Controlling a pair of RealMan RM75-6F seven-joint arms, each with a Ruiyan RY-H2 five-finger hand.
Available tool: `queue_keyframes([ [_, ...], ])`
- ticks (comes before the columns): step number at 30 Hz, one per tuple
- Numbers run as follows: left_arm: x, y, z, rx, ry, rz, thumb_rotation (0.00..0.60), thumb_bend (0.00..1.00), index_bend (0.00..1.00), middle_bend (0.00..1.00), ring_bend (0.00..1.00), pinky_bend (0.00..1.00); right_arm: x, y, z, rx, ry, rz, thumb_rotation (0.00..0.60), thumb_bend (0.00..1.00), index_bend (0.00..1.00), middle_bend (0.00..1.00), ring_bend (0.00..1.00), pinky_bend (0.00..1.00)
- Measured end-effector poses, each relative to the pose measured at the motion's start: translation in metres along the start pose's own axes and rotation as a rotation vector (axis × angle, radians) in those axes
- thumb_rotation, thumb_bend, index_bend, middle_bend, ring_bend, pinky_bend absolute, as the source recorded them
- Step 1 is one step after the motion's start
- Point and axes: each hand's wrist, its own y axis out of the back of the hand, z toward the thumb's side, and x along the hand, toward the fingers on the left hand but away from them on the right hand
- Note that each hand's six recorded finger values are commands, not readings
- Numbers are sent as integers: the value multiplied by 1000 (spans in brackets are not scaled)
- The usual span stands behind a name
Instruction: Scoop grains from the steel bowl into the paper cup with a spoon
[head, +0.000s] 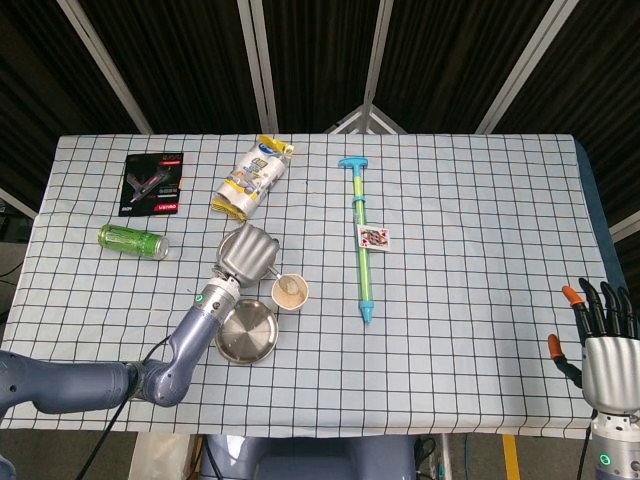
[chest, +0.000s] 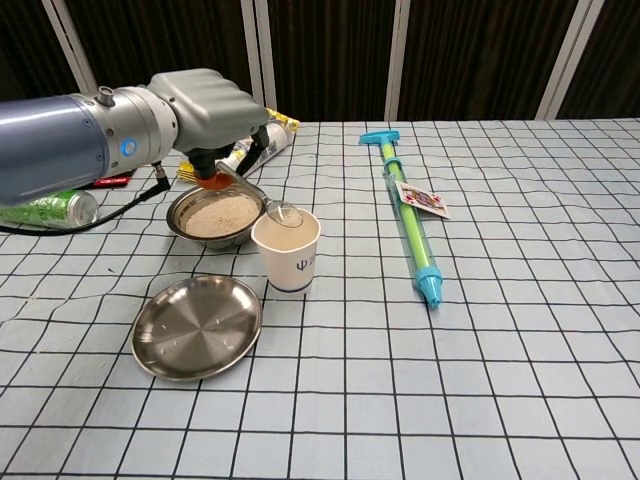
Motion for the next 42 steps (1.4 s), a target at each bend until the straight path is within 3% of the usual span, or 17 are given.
queue_keyframes([
  [8, -2, 4, 6, 101, -33, 43, 600, 468, 578, 990, 1000, 1000, 0, 0, 0, -1, -1, 1, 600, 384, 184, 131, 0, 0],
  [18, -1, 9, 10, 325, -95, 149, 600, 469, 578, 990, 1000, 1000, 0, 0, 0, -2, 0, -3, 600, 383, 184, 131, 0, 0],
  [28, 3, 19, 12, 554, -162, 275, 600, 471, 579, 990, 1000, 1000, 0, 1, 0, -2, 1, -8, 600, 384, 184, 131, 0, 0],
  [34, 3, 28, 24, 689, -234, 384, 600, 471, 579, 989, 1000, 1000, 0, 1, 0, -3, 1, -10, 600, 384, 184, 131, 0, 0],
  [42, 3, 31, 36, 784, -302, 456, 600, 471, 579, 989, 1000, 1000, 0, 1, 0, -4, 2, -14, 600, 383, 184, 131, 0, 0],
])
